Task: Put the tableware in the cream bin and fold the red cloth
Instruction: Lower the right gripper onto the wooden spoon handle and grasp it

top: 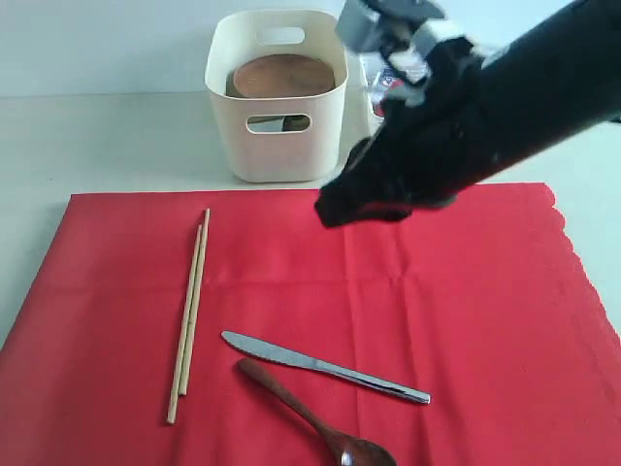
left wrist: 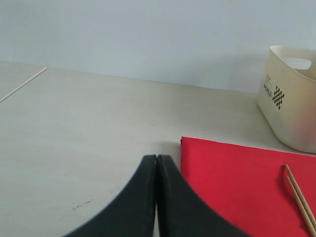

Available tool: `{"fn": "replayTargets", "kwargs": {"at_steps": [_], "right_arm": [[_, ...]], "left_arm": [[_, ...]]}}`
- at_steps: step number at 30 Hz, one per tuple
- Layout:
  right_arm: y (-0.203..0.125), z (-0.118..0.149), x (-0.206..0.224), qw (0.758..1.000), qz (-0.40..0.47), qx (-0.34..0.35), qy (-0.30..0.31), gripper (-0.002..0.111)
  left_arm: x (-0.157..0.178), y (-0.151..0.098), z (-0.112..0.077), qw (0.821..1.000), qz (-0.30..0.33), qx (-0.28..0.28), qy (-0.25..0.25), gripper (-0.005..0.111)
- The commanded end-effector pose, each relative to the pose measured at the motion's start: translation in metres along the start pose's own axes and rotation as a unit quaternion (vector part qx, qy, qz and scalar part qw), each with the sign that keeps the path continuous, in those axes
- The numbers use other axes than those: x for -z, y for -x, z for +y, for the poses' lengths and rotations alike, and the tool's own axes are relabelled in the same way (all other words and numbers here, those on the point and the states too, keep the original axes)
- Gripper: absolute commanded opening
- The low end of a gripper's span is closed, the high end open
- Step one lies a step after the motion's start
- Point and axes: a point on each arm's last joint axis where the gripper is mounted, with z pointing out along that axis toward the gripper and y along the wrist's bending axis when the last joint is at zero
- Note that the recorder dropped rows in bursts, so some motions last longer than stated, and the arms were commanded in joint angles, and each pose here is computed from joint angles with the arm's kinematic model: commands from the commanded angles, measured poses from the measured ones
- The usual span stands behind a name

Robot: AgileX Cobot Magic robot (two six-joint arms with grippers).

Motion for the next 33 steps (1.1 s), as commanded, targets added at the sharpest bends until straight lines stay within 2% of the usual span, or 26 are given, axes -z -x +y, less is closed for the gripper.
{"fn": "replayTargets", "kwargs": {"at_steps": [1,5,10,15,18,30,32,33], "right_arm": [[-0.016,0.018,-0.024,0.999,0.039,0.016,-0.009,0.007],[-0.028,0.036,-0.046,0.995,0.089,0.039,-0.008,0.009],[-0.048,0.056,-0.078,0.983,0.154,0.095,-0.033,0.027],[-0.061,0.057,-0.104,0.974,0.184,0.123,-0.056,0.044],[-0.064,0.052,-0.115,0.971,0.191,0.130,-0.065,0.049],[-0.077,0.034,-0.149,0.961,0.213,0.153,-0.090,0.048],[-0.076,0.034,-0.149,0.961,0.207,0.157,-0.092,0.045],[-0.075,0.034,-0.150,0.962,0.202,0.161,-0.093,0.040]], "left_arm": [[0.000,-0.001,0.000,1.000,-0.003,0.002,-0.003,0.003],[0.000,-0.001,0.000,1.000,-0.003,0.002,-0.003,0.003],[0.000,-0.001,0.000,1.000,-0.003,0.002,-0.003,0.003],[0.000,-0.001,0.000,1.000,-0.003,0.002,-0.003,0.003],[0.000,-0.001,0.000,1.000,-0.003,0.002,-0.003,0.003],[0.000,-0.001,0.000,1.000,-0.003,0.002,-0.003,0.003],[0.000,-0.001,0.000,1.000,-0.003,0.002,-0.003,0.003],[0.000,-0.001,0.000,1.000,-0.003,0.002,-0.003,0.003]]}}
